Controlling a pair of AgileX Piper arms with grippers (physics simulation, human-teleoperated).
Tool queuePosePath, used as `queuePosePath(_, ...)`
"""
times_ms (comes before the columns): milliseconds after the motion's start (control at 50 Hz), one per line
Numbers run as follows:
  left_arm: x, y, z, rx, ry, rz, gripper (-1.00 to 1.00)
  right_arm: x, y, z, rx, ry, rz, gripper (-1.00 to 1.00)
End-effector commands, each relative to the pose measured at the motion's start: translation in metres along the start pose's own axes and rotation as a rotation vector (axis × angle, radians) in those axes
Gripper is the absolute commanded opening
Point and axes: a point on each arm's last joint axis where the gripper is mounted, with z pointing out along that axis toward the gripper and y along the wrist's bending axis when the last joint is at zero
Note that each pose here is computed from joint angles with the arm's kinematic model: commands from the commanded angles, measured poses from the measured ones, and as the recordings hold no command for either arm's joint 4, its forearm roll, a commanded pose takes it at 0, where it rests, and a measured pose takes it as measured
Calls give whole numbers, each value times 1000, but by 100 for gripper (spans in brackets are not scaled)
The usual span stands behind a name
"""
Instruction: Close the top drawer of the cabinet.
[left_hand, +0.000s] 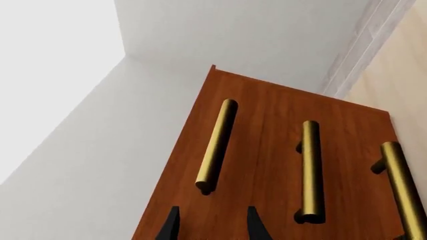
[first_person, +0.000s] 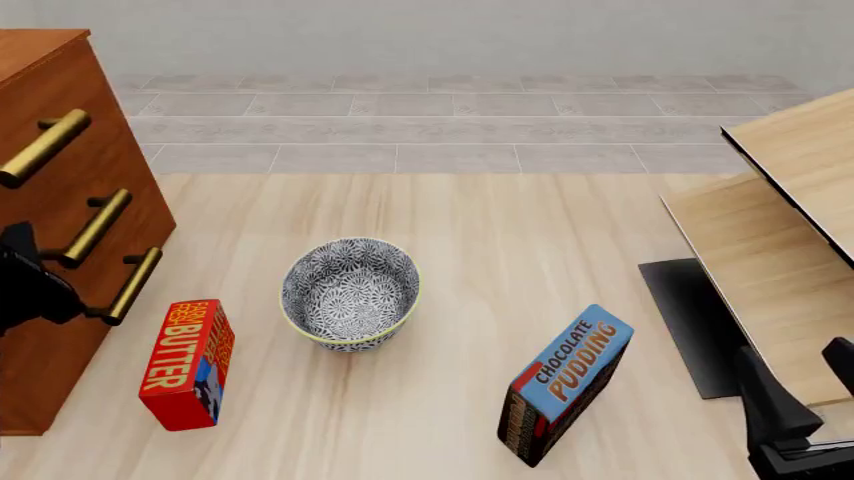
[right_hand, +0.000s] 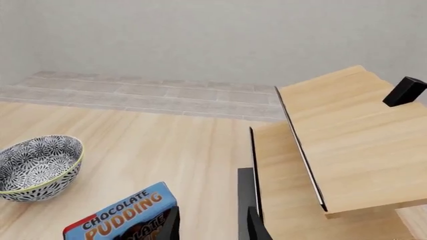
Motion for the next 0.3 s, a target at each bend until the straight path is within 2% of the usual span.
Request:
queuePosePath(20,14,0,1,-2,77,4,100,0,0,0,-1,1,2,100)
queuePosePath(180,18,1,2,-10,92,4,100,0,0,0,0,0,0,100)
queuePosePath(300,26,5,2,-27,133,-5,100,0,0,0,-1,0,-1,100)
